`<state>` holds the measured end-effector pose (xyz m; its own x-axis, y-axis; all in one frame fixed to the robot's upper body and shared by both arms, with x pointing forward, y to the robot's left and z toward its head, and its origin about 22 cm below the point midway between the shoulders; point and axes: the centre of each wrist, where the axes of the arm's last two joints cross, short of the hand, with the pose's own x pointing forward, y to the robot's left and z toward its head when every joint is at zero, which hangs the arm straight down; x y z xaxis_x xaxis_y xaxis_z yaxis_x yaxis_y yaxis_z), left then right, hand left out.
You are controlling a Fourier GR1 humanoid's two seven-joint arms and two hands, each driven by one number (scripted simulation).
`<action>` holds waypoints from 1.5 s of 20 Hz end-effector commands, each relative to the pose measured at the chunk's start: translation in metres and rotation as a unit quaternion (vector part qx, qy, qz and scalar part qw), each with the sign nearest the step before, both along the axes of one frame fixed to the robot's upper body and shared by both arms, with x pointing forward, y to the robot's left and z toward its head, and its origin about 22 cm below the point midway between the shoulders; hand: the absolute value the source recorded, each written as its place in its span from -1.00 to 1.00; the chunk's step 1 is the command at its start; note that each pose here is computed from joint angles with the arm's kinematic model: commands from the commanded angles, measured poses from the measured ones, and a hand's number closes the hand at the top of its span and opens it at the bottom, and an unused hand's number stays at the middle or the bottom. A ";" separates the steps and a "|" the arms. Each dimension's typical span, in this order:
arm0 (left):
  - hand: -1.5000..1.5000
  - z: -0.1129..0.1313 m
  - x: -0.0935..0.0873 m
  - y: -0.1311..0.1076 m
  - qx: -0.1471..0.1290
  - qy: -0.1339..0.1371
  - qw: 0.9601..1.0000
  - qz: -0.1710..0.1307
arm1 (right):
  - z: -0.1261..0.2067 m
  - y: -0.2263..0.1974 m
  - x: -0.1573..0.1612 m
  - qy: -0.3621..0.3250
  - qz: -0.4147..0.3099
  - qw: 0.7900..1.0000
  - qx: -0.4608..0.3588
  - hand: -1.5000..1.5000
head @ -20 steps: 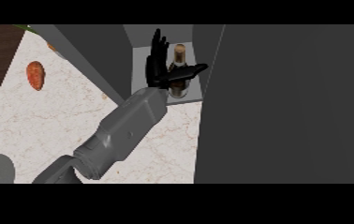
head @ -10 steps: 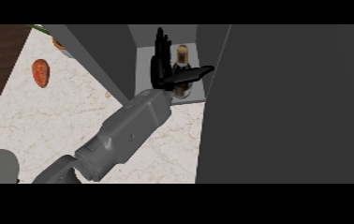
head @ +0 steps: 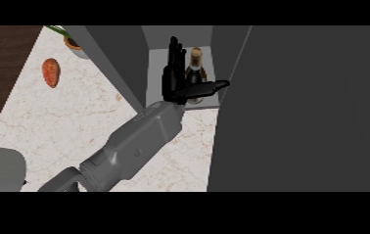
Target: Pick up the wine, place it into the cabinet and close the cabinet
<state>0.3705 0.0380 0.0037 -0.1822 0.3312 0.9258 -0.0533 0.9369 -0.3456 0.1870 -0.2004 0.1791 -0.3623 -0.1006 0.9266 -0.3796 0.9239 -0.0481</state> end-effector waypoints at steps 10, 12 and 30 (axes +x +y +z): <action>-1.00 -0.013 -0.034 -0.015 0.007 -0.027 0.999 -0.025 | 0.014 -0.010 -0.013 0.010 -0.028 1.000 0.003 -1.00; -1.00 -0.013 -0.030 -0.011 0.008 -0.022 0.999 -0.039 | 0.000 -0.011 -0.009 0.013 -0.024 1.000 -0.002 -1.00; -1.00 -0.011 -0.103 0.039 0.007 -0.070 0.990 -0.122 | 0.016 -0.007 -0.016 -0.004 -0.052 0.999 -0.003 -1.00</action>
<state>0.2880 0.0624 -0.0133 -0.2177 0.3619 0.9064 0.1782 0.9278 -0.3276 0.1704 -0.2122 0.1870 -0.3619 -0.0640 0.9300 -0.2953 0.9541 -0.0493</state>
